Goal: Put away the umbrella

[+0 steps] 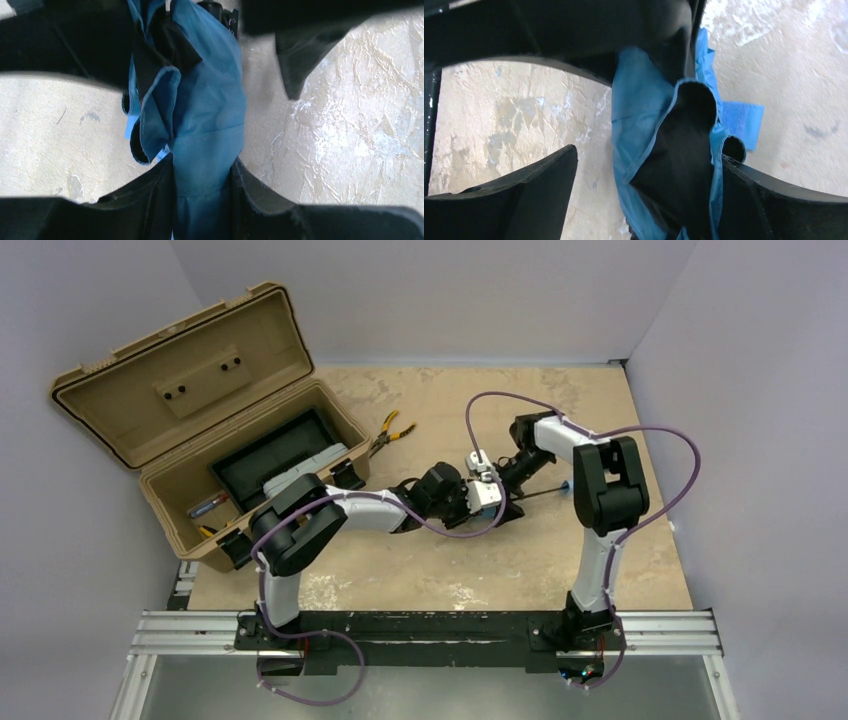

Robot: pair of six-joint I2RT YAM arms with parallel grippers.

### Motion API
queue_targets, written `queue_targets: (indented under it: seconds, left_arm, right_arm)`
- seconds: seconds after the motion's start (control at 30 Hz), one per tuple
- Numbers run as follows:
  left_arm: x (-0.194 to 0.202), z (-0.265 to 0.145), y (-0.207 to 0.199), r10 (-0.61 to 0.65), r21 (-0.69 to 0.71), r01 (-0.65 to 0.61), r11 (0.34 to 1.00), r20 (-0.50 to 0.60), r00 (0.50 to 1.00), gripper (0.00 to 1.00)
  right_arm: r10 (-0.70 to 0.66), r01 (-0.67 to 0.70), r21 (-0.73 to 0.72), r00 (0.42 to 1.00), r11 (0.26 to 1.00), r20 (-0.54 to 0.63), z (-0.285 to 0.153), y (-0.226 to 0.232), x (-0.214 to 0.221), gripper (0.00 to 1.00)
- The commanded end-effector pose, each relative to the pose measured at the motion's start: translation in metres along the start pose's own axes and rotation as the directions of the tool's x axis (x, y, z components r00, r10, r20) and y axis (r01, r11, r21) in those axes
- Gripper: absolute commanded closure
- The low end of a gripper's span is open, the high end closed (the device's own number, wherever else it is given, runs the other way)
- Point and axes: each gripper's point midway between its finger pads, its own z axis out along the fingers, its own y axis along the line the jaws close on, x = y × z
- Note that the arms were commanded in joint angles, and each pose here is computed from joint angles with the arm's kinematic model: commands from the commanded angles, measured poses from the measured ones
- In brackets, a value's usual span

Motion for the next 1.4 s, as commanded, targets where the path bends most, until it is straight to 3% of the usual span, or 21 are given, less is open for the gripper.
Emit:
queue_targets:
  seconds: [0.0, 0.07, 0.33, 0.43, 0.57, 0.77, 0.87, 1.17, 1.3, 1.37]
  left_arm:
    - [0.097, -0.006, -0.034, -0.195, 0.083, 0.231, 0.969, -0.311, 0.930, 1.00]
    - [0.099, -0.006, -0.038, -0.237, 0.099, 0.281, 0.955, -0.316, 0.919, 1.00]
    - [0.114, -0.009, -0.051, -0.389, 0.170, 0.484, 0.858, -0.401, 0.829, 1.00]
    - [0.106, -0.006, -0.050, -0.447, 0.215, 0.564, 0.797, -0.418, 0.791, 1.00]
    - [0.098, -0.008, -0.050, -0.515, 0.257, 0.660, 0.706, -0.454, 0.727, 1.00]
    - [0.106, -0.010, -0.058, -0.589, 0.230, 0.805, 0.547, -0.577, 0.565, 1.00]
    - [0.110, -0.007, -0.061, -0.596, 0.209, 0.832, 0.513, -0.611, 0.521, 1.00]
    - [0.109, -0.002, -0.063, -0.611, 0.204, 0.857, 0.474, -0.624, 0.486, 1.00]
    - [0.107, 0.000, -0.065, -0.611, 0.209, 0.870, 0.446, -0.639, 0.467, 1.00]
    - [0.107, 0.000, -0.066, -0.613, 0.210, 0.871, 0.443, -0.639, 0.466, 1.00]
  right_arm:
    - [-0.043, 0.039, 0.115, 0.999, 0.993, 0.033, -0.040, -0.012, -0.013, 0.08]
    - [-0.069, 0.055, 0.189, 0.995, 0.980, 0.065, -0.063, -0.021, -0.019, 0.02]
    - [-0.315, 0.245, 0.444, 0.945, 0.862, 0.089, -0.143, -0.024, -0.044, 0.01]
    - [-0.499, 0.443, 0.425, 0.866, 0.789, 0.025, -0.124, -0.002, -0.042, 0.01]
    - [-0.627, 0.615, 0.288, 0.776, 0.734, -0.060, -0.082, 0.015, -0.036, 0.01]
    - [-0.646, 0.677, 0.346, 0.731, 0.650, -0.218, -0.071, -0.006, -0.031, 0.02]
    - [-0.635, 0.695, 0.383, 0.716, 0.608, -0.291, -0.065, -0.017, -0.029, 0.02]
    - [-0.566, 0.679, 0.411, 0.734, 0.609, -0.374, -0.047, -0.044, -0.014, 0.05]
    - [-0.520, 0.653, 0.384, 0.755, 0.653, -0.400, -0.032, -0.051, -0.005, 0.14]
    - [-0.471, 0.620, 0.389, 0.778, 0.682, -0.415, -0.029, -0.056, 0.001, 0.24]
